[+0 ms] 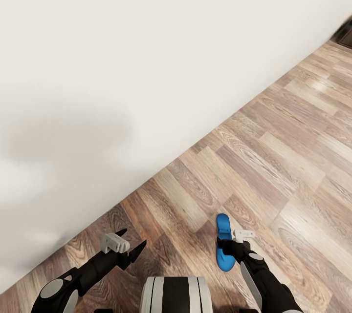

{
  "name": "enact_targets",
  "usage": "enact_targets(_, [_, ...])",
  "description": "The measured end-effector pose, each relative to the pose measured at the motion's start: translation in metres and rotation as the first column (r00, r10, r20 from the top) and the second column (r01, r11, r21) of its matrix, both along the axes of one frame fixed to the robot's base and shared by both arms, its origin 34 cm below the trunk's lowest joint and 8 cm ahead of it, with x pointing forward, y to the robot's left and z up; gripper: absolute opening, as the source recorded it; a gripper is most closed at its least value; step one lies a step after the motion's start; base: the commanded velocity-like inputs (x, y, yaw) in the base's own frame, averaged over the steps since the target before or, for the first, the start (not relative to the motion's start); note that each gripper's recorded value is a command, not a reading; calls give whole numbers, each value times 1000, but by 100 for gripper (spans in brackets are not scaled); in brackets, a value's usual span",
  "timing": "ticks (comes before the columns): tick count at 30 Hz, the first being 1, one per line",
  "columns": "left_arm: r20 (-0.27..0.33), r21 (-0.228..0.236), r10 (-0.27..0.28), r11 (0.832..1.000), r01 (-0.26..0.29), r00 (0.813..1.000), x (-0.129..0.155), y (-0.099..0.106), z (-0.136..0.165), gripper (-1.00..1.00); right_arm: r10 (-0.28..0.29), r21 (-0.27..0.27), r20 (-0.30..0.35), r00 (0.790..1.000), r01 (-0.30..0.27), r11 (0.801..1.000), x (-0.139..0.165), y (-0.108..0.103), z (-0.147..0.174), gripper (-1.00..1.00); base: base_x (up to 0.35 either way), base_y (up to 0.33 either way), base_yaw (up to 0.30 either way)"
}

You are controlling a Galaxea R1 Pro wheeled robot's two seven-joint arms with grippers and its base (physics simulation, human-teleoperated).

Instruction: In the bedroom, move the book from the bed onto either nightstand, and place the two sandals side by side next to the bed.

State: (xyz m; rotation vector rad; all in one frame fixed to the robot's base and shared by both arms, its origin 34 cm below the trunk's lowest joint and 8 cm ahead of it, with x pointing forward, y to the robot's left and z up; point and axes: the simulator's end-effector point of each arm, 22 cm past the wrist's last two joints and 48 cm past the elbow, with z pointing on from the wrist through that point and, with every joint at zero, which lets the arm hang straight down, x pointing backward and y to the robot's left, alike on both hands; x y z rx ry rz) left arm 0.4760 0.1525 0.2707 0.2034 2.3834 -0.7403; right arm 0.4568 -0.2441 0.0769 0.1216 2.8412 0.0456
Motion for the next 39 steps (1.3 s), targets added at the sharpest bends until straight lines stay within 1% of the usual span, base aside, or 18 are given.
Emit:
enact_targets(7, [1, 0, 0, 1000, 0, 1000, 0, 0, 0, 100, 0, 0, 0, 1000, 0, 1000, 0, 0, 0, 100, 0, 0, 0])
enact_targets(12, [-17, -1, -1, 1000, 1, 1000, -4, 0, -7, 100, 0, 0, -16, 1000, 0, 1000, -7, 0, -6, 100, 0, 0, 0])
enact_targets(32, [-16, -1, -1, 1000, 1, 1000, -4, 0, -6, 100, 0, 0, -17, 1000, 0, 1000, -7, 0, -7, 100, 0, 0, 0])
enact_targets(39, [-44, -1, -1, 1000, 1, 999, -10, 0, -18, 100, 0, 0, -46, 999, 0, 1000, -20, 0, -18, 100, 0, 0, 0])
